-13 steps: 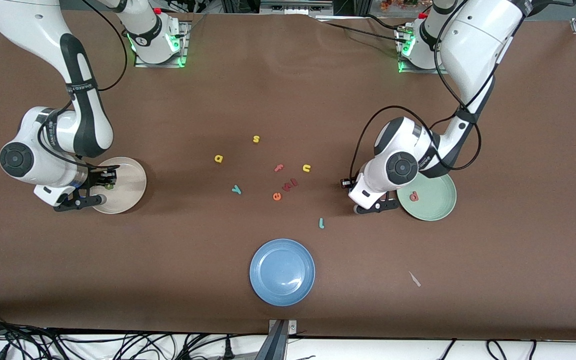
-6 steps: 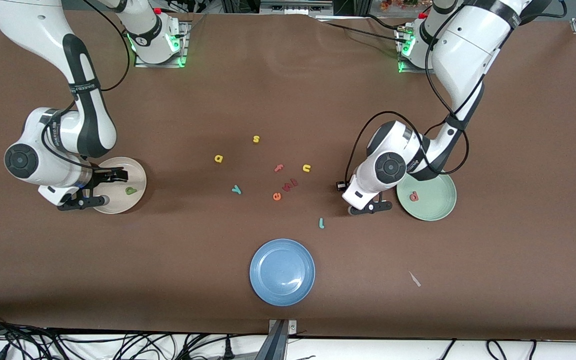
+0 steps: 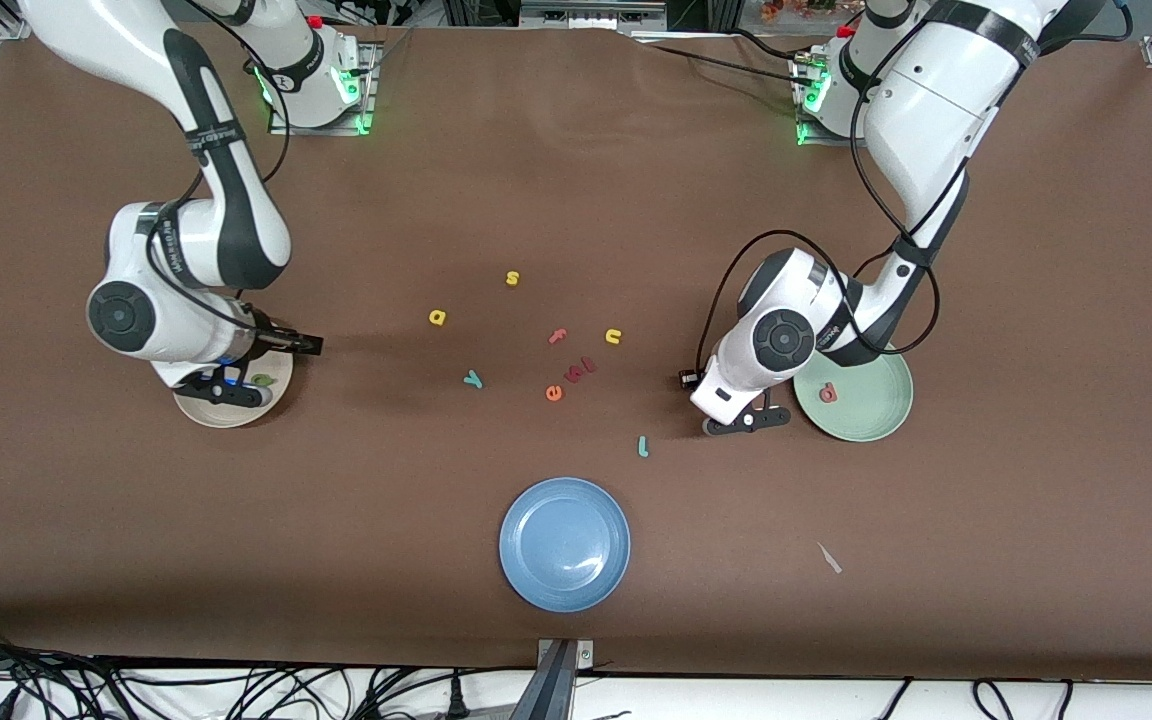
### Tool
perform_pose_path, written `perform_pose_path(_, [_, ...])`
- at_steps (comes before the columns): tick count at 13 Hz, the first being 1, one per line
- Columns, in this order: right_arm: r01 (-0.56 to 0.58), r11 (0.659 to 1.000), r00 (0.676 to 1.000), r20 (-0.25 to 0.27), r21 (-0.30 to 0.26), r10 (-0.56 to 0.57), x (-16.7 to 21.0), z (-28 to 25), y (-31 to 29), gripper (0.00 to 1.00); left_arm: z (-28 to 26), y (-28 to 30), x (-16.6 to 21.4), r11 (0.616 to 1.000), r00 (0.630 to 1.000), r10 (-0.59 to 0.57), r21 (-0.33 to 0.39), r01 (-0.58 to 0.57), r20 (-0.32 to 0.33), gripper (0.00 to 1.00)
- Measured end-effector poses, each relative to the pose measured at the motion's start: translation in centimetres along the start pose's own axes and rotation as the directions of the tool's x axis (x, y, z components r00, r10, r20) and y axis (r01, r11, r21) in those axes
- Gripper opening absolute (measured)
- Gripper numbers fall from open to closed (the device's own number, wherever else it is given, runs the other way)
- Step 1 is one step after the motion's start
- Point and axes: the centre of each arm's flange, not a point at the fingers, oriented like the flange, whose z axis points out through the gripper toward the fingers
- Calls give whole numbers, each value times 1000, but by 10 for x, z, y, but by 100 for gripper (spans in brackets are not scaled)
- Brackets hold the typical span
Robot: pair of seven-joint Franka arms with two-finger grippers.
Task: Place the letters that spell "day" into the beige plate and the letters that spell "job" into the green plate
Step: 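Carry blue o to the green plate while the right gripper reaches yellow d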
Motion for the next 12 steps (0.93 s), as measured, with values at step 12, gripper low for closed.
perform_pose_path(12, [-93,994,995,-24,51,94,-85,4,-120,100,4,4,-3,1000,1000,-7,2,7,3,25])
